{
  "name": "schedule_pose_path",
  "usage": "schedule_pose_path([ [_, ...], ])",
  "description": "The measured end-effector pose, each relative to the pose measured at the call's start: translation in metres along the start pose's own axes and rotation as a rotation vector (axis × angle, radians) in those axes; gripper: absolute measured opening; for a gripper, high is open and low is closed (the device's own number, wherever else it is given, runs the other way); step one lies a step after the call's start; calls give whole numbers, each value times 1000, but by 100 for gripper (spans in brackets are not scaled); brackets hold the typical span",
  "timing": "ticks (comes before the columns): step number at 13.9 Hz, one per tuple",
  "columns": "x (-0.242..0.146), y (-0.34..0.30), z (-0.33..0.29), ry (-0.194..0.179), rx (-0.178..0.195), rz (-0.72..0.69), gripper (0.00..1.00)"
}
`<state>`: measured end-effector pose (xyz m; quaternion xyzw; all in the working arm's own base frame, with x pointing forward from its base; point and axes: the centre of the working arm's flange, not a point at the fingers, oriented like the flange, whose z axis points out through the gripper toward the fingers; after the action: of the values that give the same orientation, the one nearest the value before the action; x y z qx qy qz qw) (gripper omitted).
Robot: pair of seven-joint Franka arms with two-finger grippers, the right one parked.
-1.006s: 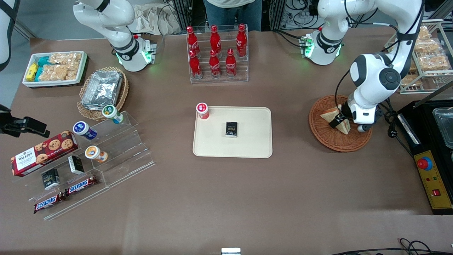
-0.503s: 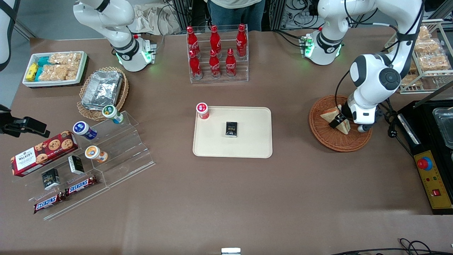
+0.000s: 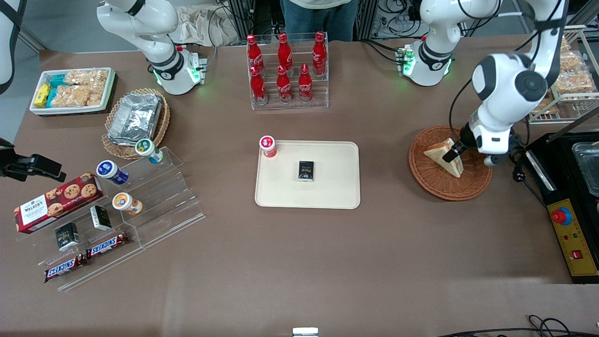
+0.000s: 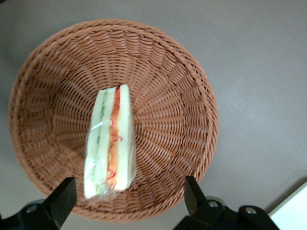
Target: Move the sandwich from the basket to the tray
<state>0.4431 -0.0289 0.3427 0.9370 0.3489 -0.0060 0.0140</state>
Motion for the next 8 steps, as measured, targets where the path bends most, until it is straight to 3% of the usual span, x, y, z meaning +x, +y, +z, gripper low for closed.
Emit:
schedule_pose_path([
  [5,-6,-6,17,-30,27,1,100],
  [8,-2,-6,49,-41,23,-4,100],
])
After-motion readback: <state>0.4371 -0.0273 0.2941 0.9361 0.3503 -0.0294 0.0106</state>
